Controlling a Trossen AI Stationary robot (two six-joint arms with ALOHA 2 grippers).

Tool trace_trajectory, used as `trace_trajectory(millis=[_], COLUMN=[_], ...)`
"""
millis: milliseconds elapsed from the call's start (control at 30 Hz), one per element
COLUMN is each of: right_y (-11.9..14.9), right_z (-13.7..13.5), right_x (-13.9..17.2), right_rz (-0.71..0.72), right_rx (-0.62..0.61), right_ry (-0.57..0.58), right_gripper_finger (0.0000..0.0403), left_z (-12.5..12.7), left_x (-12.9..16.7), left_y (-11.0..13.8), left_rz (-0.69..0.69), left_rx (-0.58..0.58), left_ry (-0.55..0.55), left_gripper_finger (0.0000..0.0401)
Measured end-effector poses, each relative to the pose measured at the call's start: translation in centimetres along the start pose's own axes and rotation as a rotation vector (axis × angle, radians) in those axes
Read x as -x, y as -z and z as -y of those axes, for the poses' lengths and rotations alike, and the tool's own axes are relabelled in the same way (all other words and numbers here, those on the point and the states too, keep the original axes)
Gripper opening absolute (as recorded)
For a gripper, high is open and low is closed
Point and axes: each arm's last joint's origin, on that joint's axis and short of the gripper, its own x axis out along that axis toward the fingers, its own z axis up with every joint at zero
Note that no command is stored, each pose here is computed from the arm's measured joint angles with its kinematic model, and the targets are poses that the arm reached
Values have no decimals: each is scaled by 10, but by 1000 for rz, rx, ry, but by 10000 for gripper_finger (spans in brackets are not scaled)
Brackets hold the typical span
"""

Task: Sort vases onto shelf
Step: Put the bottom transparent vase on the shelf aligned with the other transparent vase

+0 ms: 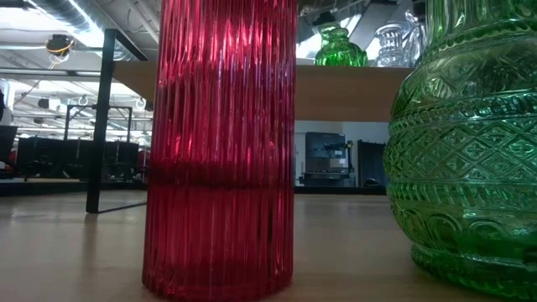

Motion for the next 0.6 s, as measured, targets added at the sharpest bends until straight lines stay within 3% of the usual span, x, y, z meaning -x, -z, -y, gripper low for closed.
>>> trace_trajectory(millis=[600], right_y=[9], right_z=[7], right_x=[15], right_rz=[52], right_rx=[-21], right_ry=[-28], right_gripper_finger=[44], left_z=[0], left_x=[0], left_y=[0], left_rz=[0], left_rx=[0], left_ry=[-1], left_gripper_finger=[121])
